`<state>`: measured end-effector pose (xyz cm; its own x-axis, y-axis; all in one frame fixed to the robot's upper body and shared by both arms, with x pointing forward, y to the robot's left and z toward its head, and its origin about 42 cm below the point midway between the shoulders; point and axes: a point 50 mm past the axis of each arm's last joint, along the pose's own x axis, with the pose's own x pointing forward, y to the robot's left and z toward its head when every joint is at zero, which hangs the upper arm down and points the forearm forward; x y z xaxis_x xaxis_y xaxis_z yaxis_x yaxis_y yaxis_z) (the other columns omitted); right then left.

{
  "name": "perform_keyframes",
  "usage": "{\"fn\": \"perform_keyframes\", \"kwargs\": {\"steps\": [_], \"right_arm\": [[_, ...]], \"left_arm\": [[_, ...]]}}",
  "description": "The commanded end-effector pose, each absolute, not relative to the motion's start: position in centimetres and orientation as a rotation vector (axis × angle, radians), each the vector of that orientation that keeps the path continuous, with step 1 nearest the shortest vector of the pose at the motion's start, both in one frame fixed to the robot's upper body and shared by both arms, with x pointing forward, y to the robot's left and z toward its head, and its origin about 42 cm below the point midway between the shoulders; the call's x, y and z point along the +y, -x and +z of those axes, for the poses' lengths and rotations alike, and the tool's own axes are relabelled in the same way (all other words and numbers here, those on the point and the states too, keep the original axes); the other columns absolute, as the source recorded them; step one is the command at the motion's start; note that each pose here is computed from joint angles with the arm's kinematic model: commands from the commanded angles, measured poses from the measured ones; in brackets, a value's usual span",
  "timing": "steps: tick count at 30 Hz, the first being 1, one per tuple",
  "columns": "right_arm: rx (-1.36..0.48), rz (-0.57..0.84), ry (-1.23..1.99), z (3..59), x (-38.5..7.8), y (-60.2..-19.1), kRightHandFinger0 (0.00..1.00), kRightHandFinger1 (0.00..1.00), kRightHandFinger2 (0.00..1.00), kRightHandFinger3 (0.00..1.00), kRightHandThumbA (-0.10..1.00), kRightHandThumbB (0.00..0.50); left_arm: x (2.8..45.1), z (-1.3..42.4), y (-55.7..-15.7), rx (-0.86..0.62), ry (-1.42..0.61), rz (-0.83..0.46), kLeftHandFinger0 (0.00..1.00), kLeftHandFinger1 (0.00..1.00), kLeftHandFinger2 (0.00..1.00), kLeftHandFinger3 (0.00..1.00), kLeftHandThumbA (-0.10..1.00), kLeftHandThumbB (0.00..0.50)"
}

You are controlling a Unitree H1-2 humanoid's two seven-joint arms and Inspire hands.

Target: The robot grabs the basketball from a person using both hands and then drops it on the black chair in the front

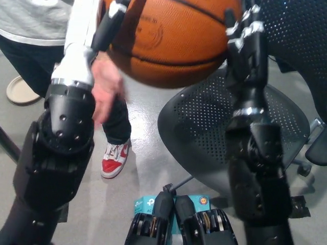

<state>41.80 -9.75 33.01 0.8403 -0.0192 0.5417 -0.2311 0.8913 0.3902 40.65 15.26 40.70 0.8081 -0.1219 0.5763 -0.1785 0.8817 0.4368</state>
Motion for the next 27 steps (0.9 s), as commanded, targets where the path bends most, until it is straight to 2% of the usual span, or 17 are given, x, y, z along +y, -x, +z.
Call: {"fn": "perform_keyframes", "kwargs": {"steps": [1,3,4,7,8,10,13,16,17,18,20,21,22,24,27], "right_arm": [[-0.700,0.350,-0.425,40.7,-6.1,-40.6,1.00,1.00,1.00,1.00,1.00,0.299],[-0.685,0.343,-0.435,40.6,-6.7,-40.8,1.00,1.00,1.00,1.00,1.00,0.291],[-0.682,0.320,-0.404,40.4,-7.4,-41.2,1.00,1.00,1.00,1.00,1.00,0.266],[-0.631,0.306,-0.399,40.0,-8.7,-41.8,1.00,1.00,1.00,1.00,1.00,0.267],[-0.605,0.294,-0.406,39.7,-9.3,-42.1,1.00,1.00,1.00,1.00,1.00,0.267],[-0.599,0.292,-0.423,39.3,-10.2,-42.8,1.00,1.00,1.00,1.00,1.00,0.232],[-0.591,0.260,-0.459,38.9,-11.7,-43.9,1.00,1.00,1.00,1.00,1.00,0.204],[-0.544,0.246,-0.454,38.2,-13.2,-45.1,1.00,1.00,1.00,1.00,1.00,0.230],[-0.535,0.243,-0.456,38.0,-13.3,-45.3,1.00,1.00,1.00,1.00,1.00,0.231],[-0.524,0.227,-0.465,37.6,-14.3,-46.1,1.00,1.00,1.00,1.00,1.00,0.209],[-0.484,0.194,-0.494,37.1,-14.8,-46.9,1.00,1.00,1.00,1.00,1.00,0.228],[-0.482,0.195,-0.492,37.0,-15.0,-47.2,1.00,1.00,1.00,1.00,1.00,0.218],[-0.457,0.194,-0.507,36.6,-15.6,-47.7,1.00,1.00,1.00,1.00,1.00,0.230],[-0.412,0.171,-0.531,36.2,-15.9,-48.5,1.00,1.00,1.00,1.00,1.00,0.265],[-0.369,0.145,-0.519,35.2,-16.9,-49.4,1.00,1.00,1.00,1.00,1.00,0.261]], "left_arm": [[6.4,43.6,-39.3,-0.714,-0.498,-0.319,1.00,1.00,1.00,1.00,1.00,0.196],[5.8,43.5,-39.7,-0.697,-0.492,-0.329,1.00,1.00,1.00,1.00,1.00,0.194],[5.1,43.4,-40.2,-0.689,-0.492,-0.327,1.00,1.00,1.00,1.00,1.00,0.184],[4.0,42.8,-41.2,-0.641,-0.477,-0.342,1.00,1.00,1.00,1.00,1.00,0.193],[3.4,42.4,-41.5,-0.623,-0.457,-0.344,1.00,1.00,1.00,1.00,1.00,0.177],[2.3,41.9,-42.2,-0.611,-0.451,-0.344,1.00,1.00,1.00,1.00,1.00,0.157],[0.5,41.5,-43.5,-0.556,-0.457,-0.351,1.00,1.00,1.00,1.00,1.00,0.176],[-1.1,41.0,-44.7,-0.501,-0.459,-0.365,1.00,1.00,1.00,1.00,1.00,0.174],[-1.2,40.9,-44.8,-0.494,-0.459,-0.364,1.00,1.00,1.00,1.00,1.00,0.173],[-2.3,40.5,-45.7,-0.464,-0.447,-0.368,1.00,1.00,1.00,1.00,1.00,0.162],[-3.0,40.2,-46.5,-0.449,-0.445,-0.376,1.00,1.00,1.00,1.00,1.00,0.153],[-3.2,40.0,-46.8,-0.437,-0.432,-0.383,1.00,1.00,1.00,1.00,1.00,0.154],[-3.9,39.7,-47.5,-0.417,-0.429,-0.393,1.00,1.00,1.00,1.00,1.00,0.171],[-4.3,39.2,-48.5,-0.399,-0.426,-0.396,1.00,1.00,1.00,1.00,1.00,0.174],[-5.3,38.0,-49.7,-0.335,-0.399,-0.416,1.00,1.00,1.00,1.00,1.00,0.190]]}}
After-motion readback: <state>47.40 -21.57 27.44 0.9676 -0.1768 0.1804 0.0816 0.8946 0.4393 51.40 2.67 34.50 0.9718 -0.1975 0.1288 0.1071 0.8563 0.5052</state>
